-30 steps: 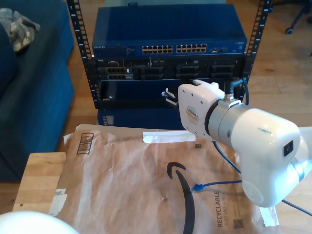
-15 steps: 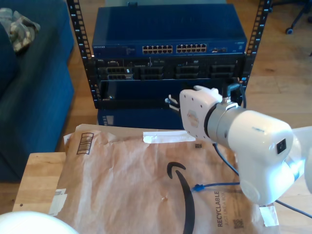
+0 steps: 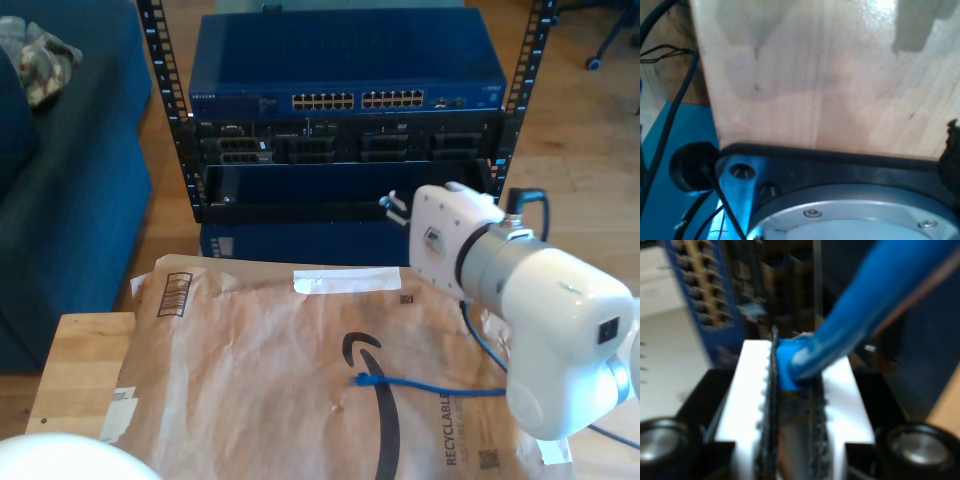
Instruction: Grab the cable and plug it in
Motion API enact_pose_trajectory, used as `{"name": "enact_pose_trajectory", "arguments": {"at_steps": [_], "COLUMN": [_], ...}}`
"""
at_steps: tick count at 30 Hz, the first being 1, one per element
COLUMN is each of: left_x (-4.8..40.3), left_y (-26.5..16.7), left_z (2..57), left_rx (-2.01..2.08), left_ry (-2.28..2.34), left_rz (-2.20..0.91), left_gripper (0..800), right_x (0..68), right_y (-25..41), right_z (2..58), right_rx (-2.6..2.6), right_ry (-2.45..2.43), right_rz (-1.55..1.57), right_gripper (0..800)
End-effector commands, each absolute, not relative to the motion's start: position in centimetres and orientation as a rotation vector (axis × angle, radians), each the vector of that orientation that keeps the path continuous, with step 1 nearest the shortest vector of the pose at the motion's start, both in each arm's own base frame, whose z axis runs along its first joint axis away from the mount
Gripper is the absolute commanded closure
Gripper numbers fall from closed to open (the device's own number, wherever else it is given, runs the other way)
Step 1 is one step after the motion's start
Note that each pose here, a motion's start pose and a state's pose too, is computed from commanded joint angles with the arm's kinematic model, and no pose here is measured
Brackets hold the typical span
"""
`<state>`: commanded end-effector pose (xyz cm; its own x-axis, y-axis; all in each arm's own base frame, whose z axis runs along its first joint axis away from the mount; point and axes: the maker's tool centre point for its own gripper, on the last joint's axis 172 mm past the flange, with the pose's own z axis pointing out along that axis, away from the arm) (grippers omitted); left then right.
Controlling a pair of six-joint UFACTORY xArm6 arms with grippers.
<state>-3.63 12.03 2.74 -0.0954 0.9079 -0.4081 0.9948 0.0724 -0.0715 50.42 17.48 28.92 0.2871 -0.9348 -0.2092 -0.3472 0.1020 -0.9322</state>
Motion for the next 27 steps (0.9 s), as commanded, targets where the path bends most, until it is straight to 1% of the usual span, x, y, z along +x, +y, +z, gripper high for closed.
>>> {"name": "enact_pose_trajectory", "arguments": {"at_steps": [7, 10, 14, 18, 22, 24, 27], "left_x": [-3.6, -3.6, -3.6, -3.6, -3.6, -3.6, -3.6], "left_y": [12.0, 12.0, 12.0, 12.0, 12.0, 12.0, 12.0], "left_z": [2.7, 2.7, 2.7, 2.7, 2.7, 2.7, 2.7], "left_rx": [1.918, 1.918, 1.918, 1.918, 1.918, 1.918, 1.918], "left_ry": [2.095, 2.095, 2.095, 2.095, 2.095, 2.095, 2.095], "left_rz": [-0.488, -0.488, -0.488, -0.488, -0.488, -0.488, -0.488], "left_gripper": [0, 0, 0, 0, 0, 0, 0], "right_x": [50.7, 51.0, 50.9, 52.1, 52.4, 52.9, 54.0], "right_y": [17.1, 16.6, 14.1, 14.5, 14.9, 15.1, 15.0], "right_z": [30.6, 31.3, 33.0, 35.8, 33.2, 30.3, 30.9], "right_rx": [-1.364, -1.348, -1.206, -1.185, -1.223, -1.257, -1.213], "right_ry": [1.208, 1.200, 1.206, 1.134, 1.159, 1.179, 1.143], "right_rz": [-0.705, -0.731, -0.798, -0.854, -0.837, -0.831, -0.872], "right_gripper": [778, 797, 800, 800, 800, 800, 800]}}
